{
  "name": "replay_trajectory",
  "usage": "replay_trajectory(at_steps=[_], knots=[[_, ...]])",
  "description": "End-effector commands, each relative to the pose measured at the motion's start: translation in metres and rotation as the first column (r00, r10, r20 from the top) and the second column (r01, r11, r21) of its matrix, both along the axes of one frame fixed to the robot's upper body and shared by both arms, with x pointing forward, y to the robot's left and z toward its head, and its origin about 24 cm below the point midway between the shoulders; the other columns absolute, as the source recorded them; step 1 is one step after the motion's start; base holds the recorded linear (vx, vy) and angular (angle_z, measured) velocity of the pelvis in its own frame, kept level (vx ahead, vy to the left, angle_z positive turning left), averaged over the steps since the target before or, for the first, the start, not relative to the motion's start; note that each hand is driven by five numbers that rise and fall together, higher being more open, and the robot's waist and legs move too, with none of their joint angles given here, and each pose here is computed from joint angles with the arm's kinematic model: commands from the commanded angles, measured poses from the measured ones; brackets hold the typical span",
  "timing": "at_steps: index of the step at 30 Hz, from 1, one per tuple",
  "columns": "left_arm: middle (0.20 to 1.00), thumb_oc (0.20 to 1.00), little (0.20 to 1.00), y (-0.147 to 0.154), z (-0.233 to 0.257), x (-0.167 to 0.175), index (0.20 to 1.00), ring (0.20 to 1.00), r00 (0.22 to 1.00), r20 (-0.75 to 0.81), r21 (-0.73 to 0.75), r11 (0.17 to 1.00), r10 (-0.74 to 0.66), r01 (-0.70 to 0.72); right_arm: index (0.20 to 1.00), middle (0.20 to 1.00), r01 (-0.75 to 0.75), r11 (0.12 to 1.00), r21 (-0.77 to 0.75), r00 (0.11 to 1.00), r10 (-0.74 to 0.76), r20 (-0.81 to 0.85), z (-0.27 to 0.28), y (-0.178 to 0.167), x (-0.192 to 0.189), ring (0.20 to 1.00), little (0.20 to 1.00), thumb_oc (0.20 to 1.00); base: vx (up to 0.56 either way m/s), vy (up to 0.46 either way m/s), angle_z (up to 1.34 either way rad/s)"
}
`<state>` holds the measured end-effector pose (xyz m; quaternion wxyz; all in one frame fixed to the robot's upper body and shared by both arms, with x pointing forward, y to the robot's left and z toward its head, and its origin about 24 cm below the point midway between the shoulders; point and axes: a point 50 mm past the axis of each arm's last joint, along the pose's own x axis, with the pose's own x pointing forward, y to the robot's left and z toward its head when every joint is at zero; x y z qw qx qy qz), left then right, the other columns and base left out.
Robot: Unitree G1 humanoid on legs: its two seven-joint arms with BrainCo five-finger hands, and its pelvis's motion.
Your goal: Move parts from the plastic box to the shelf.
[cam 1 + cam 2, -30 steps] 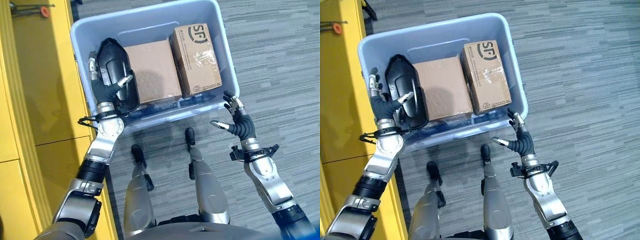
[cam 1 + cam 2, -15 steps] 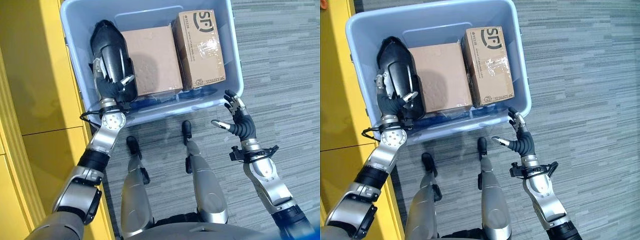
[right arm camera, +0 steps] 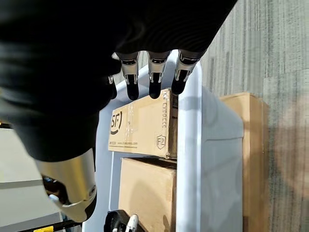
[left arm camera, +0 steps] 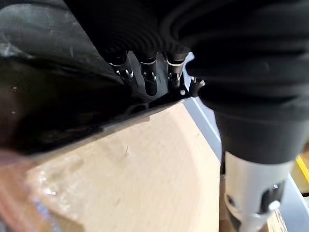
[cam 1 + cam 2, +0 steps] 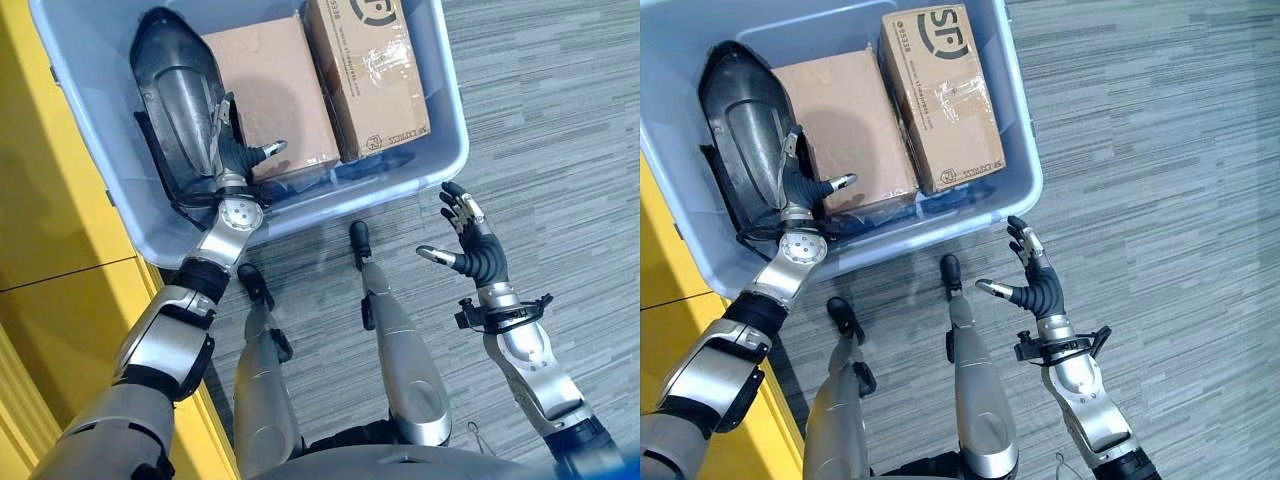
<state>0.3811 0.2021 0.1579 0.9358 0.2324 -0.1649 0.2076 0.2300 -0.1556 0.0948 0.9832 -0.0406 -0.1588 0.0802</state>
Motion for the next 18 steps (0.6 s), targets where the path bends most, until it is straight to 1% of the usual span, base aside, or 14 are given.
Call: replay_trajectory(at_steps=[1,4,8,10,13,14,15,16,18], knots=[[1.0,1.0,1.0,0.025,-0.019,0.002,1.0,1.0,0.991,-0.127,-0.119,0.991,0.052,-0.067,1.0,1.0,-0.008,0.999,0.038,0.997,0.005,0.083,0.015,-0.006,-0.01,1.0,1.0,1.0,0.01,-0.009,-0.04],[1.0,1.0,1.0,0.02,-0.029,0.003,1.0,1.0,0.985,-0.165,-0.182,0.981,0.04,-0.07,1.0,1.0,-0.009,0.999,0.047,0.998,0.005,0.069,0.013,-0.005,-0.011,1.0,1.0,1.0,0.01,-0.016,-0.04],[1.0,1.0,1.0,0.002,-0.035,0.001,1.0,1.0,0.987,-0.159,-0.203,0.979,-0.024,-0.009,1.0,1.0,0.003,0.999,0.043,0.998,-0.005,0.068,0.014,-0.006,-0.012,1.0,1.0,1.0,0.0,-0.003,-0.01],[1.0,1.0,1.0,-0.017,-0.042,-0.004,1.0,1.0,0.985,-0.139,-0.24,0.969,-0.099,0.063,1.0,1.0,0.014,0.999,0.036,0.997,-0.017,0.076,0.015,-0.008,-0.012,1.0,1.0,1.0,0.0,0.0,0.0],[1.0,1.0,1.0,-0.033,-0.051,-0.015,1.0,1.0,0.98,-0.118,-0.258,0.958,-0.161,0.126,1.0,1.0,0.031,0.999,0.035,0.996,-0.033,0.08,0.015,-0.01,-0.011,1.0,1.0,1.0,0.01,0.003,0.02],[1.0,1.0,1.0,-0.041,-0.059,-0.023,1.0,1.0,0.973,-0.117,-0.287,0.945,-0.197,0.157,1.0,1.0,0.043,0.999,0.032,0.995,-0.045,0.084,0.016,-0.011,-0.01,1.0,1.0,1.0,0.0,0.0,0.0],[1.0,1.0,1.0,-0.044,-0.061,-0.027,1.0,1.0,0.97,-0.113,-0.284,0.942,-0.216,0.177,1.0,1.0,0.049,0.998,0.027,0.995,-0.051,0.085,0.016,-0.011,-0.01,1.0,1.0,1.0,0.0,0.0,0.0],[1.0,1.0,1.0,-0.045,-0.068,-0.04,1.0,1.0,0.963,-0.101,-0.303,0.93,-0.249,0.209,1.0,1.0,0.077,0.997,0.013,0.994,-0.078,0.078,0.014,-0.014,-0.007,1.0,1.0,1.0,0.01,0.007,0.03],[1.0,1.0,1.0,-0.044,-0.069,-0.046,1.0,1.0,0.961,-0.089,-0.308,0.925,-0.26,0.222,1.0,1.0,0.093,0.996,0.006,0.993,-0.093,0.074,0.013,-0.015,-0.006,1.0,1.0,1.0,-0.03,-0.003,0.05]])
